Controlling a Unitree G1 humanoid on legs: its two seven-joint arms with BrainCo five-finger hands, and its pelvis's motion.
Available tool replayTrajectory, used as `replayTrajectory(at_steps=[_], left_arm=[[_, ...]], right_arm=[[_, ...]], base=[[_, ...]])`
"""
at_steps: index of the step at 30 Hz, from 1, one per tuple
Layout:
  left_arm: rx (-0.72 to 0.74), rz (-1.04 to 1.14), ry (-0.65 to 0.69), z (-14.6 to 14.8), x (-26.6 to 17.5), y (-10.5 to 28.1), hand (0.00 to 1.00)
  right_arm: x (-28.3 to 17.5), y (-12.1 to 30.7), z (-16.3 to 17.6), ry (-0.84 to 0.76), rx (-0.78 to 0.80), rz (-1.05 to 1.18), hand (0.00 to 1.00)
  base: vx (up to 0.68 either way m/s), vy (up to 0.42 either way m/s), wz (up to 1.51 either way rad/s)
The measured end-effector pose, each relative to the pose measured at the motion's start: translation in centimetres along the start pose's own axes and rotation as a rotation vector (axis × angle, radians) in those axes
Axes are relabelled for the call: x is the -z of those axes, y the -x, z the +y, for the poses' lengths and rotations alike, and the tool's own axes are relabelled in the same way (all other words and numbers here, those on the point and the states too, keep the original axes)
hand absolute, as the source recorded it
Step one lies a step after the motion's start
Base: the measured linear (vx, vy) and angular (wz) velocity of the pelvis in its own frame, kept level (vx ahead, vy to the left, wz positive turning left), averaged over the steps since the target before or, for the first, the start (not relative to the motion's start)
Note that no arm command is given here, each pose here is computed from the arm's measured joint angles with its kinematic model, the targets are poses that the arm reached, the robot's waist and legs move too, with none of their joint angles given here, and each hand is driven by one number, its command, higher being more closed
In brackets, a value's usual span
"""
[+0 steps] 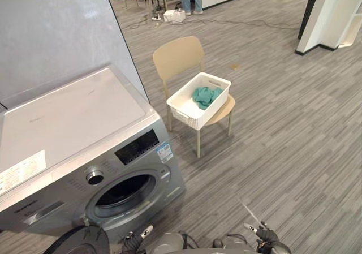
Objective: Pick up the laundry basket with both hands and put the clothes into the washing machine.
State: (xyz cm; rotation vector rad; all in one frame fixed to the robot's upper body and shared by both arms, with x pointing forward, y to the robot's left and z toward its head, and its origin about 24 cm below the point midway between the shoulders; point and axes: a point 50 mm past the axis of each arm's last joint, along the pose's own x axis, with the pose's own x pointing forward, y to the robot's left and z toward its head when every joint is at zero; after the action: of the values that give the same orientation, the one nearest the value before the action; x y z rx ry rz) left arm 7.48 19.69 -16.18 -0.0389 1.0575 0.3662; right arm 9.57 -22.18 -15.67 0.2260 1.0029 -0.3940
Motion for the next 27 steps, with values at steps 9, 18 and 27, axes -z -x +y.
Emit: replayTrajectory(at_steps=[9, 18, 27], left_arm=[[0.005, -0.042, 0.026, -0.1, -1.7, -0.5, 0.00], [0.043, -0.011, 0.139, -2.3, -1.1, -0.2, 0.00], [-0.005, -0.037, 0.216, -0.3, -1.5, -0.4, 0.00]], right_arm=[[-1.1, -0.3, 0.2, -0.050, -0.004, -0.032, 0.00], [1.1, 0.6, -4.6, -0.052, 0.130, 0.078, 0.00], [2.1, 0.7, -3.6, -0.104, 0.118, 0.095, 0.00]], base=[[0.13, -0.047, -0.11], [0.21, -0.485, -0.11], [0.19, -0.260, 0.32]])
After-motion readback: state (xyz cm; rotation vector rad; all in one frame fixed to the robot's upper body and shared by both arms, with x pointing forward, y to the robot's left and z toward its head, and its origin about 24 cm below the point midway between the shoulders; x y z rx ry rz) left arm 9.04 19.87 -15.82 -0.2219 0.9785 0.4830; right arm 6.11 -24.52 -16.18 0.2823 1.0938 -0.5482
